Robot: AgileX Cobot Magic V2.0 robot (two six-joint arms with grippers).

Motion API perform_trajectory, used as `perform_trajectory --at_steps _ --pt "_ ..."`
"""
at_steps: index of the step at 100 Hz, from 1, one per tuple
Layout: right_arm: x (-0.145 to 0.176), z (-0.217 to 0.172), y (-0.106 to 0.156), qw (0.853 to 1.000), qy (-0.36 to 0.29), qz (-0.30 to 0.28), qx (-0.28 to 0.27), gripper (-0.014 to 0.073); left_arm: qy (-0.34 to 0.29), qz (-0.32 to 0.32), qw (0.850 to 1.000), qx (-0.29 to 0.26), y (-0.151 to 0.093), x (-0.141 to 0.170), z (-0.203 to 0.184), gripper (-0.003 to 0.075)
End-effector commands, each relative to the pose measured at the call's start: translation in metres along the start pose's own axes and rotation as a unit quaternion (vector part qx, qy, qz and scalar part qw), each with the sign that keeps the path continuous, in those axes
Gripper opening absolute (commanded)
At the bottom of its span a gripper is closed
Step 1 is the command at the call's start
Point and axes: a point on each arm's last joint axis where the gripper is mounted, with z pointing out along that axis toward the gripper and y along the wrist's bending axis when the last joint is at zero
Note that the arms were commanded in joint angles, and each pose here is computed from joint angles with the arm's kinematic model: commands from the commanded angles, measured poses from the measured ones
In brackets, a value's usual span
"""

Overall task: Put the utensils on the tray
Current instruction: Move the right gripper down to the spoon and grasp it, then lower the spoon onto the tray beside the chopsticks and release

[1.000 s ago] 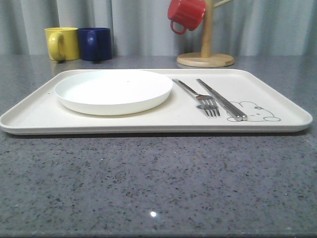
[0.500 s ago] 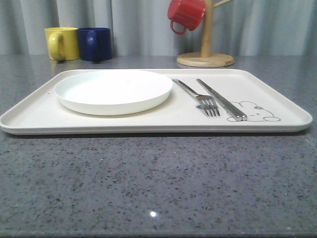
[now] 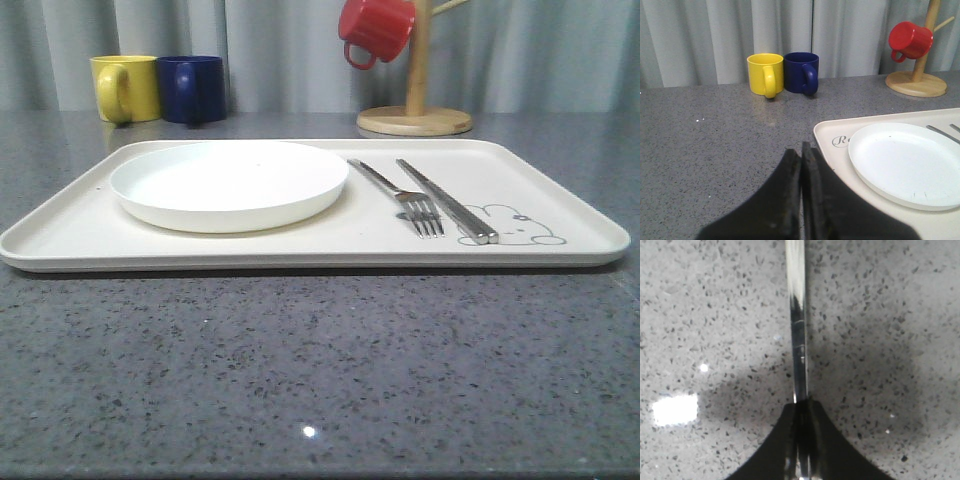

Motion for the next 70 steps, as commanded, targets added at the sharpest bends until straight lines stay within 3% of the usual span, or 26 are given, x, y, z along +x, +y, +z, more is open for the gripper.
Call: perform_trajectory --at_steps 1,35,51,70 --pt "-0.006 -0.02 -0.003 0.999 -0.044 -0.004 0.005 -0.005 -0.044 -0.008 0.999 -0.011 0.001 -0.014 -0.002 -0.0019" --pt "0.01 -0.089 0.017 0.992 -0.111 0.021 -0.048 -0.0048 -0.044 -0.008 0.999 -0.011 0.001 -0.014 -0.002 -0.0019" --pt "0.025 -0.125 0.054 0.984 -0.155 -0.016 -0.084 -0.0048 -0.044 -0.008 0.999 -0.011 0.001 -0.014 -0.002 -0.0019" --pt "0.035 -0.13 0.1 0.977 -0.162 -0.052 -0.127 -0.0048 -0.044 -0.008 0.999 -0.011 0.001 -0.014 -0.002 -0.0019"
